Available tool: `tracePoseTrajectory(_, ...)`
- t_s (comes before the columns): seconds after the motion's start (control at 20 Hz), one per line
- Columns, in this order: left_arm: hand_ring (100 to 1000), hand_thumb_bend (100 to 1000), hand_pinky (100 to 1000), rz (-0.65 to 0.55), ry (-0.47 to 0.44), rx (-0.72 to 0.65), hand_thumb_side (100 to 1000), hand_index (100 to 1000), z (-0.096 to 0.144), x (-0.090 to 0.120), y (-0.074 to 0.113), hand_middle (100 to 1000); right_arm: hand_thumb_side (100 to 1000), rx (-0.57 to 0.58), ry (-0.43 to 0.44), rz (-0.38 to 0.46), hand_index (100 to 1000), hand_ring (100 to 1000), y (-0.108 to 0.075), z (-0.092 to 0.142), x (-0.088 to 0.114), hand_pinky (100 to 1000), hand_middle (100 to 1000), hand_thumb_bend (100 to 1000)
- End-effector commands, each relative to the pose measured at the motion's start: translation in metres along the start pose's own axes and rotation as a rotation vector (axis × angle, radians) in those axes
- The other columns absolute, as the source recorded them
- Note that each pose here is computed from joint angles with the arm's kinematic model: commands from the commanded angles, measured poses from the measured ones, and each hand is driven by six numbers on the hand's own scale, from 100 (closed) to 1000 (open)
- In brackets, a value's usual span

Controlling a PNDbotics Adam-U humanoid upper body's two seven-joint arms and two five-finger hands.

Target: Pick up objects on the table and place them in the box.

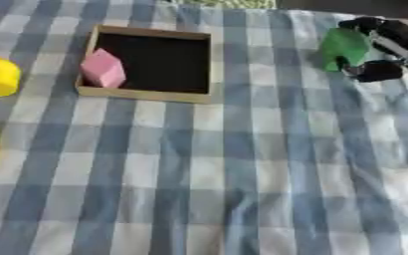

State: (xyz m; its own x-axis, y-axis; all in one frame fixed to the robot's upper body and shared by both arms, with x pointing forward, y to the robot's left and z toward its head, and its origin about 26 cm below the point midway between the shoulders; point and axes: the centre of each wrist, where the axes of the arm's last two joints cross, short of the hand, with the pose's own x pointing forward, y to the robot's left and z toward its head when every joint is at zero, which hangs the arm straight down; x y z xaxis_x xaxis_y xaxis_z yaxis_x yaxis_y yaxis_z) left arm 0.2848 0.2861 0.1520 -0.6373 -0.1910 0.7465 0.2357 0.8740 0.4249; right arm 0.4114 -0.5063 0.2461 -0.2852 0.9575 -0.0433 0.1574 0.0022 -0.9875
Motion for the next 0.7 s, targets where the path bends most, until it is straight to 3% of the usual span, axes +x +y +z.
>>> tracePoseTrajectory(0.05,866,100,1000,-0.016,-0.012,-0.012,567,840,-0.0019,0.0037,0.0015,802,558,-0.001,0.029,0.034,997,1000,-0.0121,0.0046,-0.0068,1000,776,100)
tracePoseTrajectory(0.4,868,100,1000,-0.012,-0.010,-0.018,570,840,-0.0022,0.0034,0.0006,803,519,-0.016,0.034,0.028,914,1000,-0.0079,0.0049,-0.0067,966,544,100)
tracePoseTrajectory(0.55,869,100,1000,-0.009,-0.009,-0.019,569,840,-0.0022,0.0031,0.0002,804,462,-0.058,0.028,0.016,860,1000,-0.0089,0.0040,-0.0058,937,398,100)
tracePoseTrajectory(0.7,869,100,1000,-0.006,-0.006,-0.022,569,841,-0.0021,0.0027,-0.0003,804,429,-0.114,0.021,0.005,826,1000,-0.0118,0.0041,-0.0052,927,307,100)
